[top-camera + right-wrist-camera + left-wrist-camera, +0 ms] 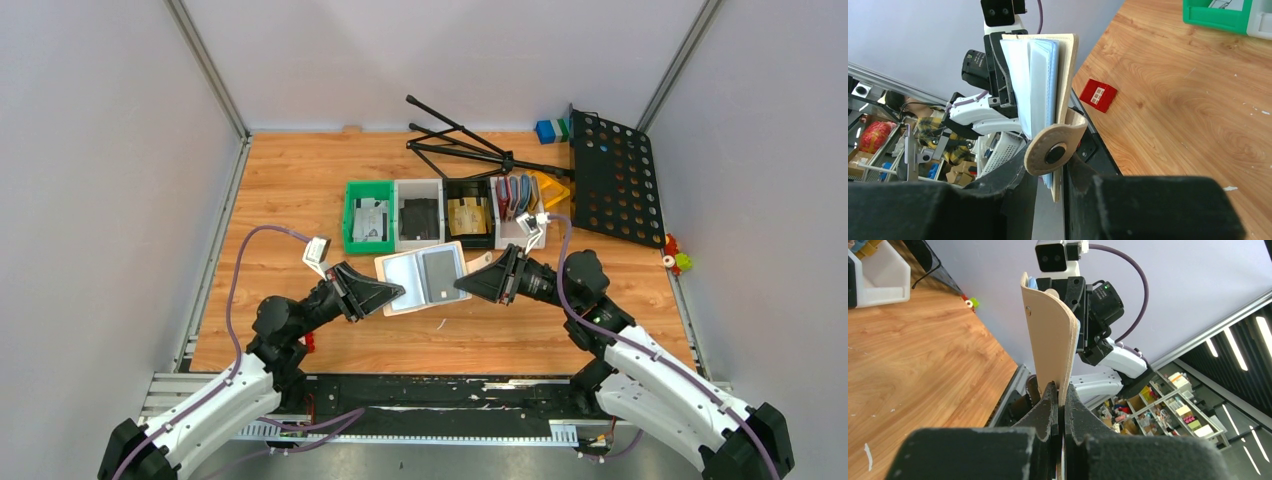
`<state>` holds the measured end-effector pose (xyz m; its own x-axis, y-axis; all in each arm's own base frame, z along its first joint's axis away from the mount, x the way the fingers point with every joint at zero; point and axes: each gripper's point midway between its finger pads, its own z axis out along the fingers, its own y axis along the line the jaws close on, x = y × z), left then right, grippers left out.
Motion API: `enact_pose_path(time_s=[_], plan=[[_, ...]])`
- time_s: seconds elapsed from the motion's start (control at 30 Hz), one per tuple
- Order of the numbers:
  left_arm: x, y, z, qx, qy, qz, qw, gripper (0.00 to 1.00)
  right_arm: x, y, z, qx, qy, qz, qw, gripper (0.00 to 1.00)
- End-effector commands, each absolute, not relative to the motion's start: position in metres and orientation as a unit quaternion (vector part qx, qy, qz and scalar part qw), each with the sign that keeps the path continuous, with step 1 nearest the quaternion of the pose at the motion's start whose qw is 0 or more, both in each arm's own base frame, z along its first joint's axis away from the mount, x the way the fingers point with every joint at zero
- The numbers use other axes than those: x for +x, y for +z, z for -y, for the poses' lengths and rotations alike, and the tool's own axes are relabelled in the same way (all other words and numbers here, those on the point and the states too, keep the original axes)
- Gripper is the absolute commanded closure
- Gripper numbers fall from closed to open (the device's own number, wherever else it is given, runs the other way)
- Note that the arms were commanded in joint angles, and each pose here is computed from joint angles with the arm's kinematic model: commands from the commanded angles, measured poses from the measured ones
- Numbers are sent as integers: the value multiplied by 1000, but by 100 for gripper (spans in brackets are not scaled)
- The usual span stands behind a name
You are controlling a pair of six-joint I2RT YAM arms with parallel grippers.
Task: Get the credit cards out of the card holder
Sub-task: Remove the credit card from the card holder.
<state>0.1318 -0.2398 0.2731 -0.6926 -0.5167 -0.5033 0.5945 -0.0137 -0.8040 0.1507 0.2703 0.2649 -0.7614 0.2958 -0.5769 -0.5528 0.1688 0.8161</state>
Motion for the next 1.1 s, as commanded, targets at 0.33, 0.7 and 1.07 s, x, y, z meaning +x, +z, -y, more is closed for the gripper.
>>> enact_pose_path(time_s=[0.33, 0.7, 1.07], plan=[[130, 276, 238, 48, -709, -573, 408, 100, 142, 288, -268, -123, 642, -670, 352, 82], [131, 270, 241, 52, -706, -580, 403, 100, 132, 302, -266, -121, 673, -642, 347, 88], [133, 264, 244, 56, -701, -587, 400, 100, 129, 303, -272, -124, 697, -630, 320, 97]])
